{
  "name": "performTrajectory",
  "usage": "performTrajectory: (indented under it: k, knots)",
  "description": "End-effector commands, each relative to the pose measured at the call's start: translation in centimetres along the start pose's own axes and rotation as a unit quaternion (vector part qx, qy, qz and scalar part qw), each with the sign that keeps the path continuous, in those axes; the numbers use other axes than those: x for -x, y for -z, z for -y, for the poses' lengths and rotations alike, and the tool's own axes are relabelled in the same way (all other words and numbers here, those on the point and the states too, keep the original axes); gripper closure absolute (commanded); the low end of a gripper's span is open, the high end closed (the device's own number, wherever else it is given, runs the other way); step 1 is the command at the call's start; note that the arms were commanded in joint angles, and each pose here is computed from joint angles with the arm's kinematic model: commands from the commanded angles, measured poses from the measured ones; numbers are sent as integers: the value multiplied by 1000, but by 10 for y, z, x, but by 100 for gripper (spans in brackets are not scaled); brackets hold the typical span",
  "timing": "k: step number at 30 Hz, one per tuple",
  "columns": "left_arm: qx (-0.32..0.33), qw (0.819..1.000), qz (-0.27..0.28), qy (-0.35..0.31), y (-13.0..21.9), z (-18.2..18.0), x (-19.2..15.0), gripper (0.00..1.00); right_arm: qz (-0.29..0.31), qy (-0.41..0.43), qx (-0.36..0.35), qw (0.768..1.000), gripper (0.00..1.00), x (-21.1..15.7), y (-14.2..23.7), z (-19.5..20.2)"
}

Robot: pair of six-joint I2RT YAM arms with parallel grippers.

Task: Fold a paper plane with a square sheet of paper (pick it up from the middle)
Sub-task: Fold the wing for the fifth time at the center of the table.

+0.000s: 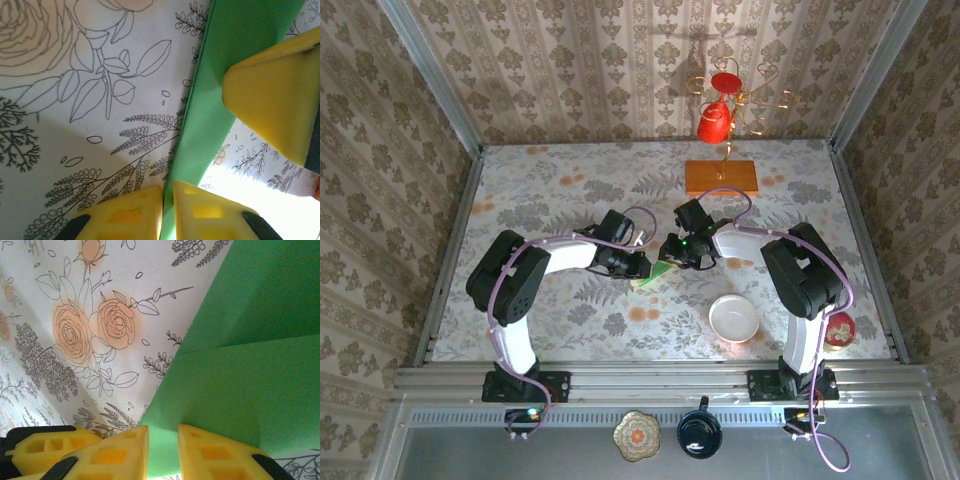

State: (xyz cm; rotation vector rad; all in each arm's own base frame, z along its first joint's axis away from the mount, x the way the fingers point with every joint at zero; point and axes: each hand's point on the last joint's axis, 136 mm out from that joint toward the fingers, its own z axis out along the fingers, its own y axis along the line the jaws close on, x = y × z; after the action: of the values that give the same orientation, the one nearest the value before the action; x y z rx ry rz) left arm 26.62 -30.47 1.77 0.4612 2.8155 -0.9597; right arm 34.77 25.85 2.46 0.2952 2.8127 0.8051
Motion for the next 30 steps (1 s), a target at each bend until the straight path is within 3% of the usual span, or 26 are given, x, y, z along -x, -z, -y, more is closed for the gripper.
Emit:
performTrajectory:
  k: [1, 22, 30]
  knots:
    - [54, 997, -55, 22, -24, -34, -34, 83, 4, -6, -26, 1000, 76, 4, -4, 12]
    - [59, 997, -50, 27, -17, -35, -34, 86, -26, -26, -65, 997, 77, -17, -20, 50]
    - [58, 998, 25, -2, 25, -7, 0, 82, -35, -29, -78, 996, 78, -23, -24, 61]
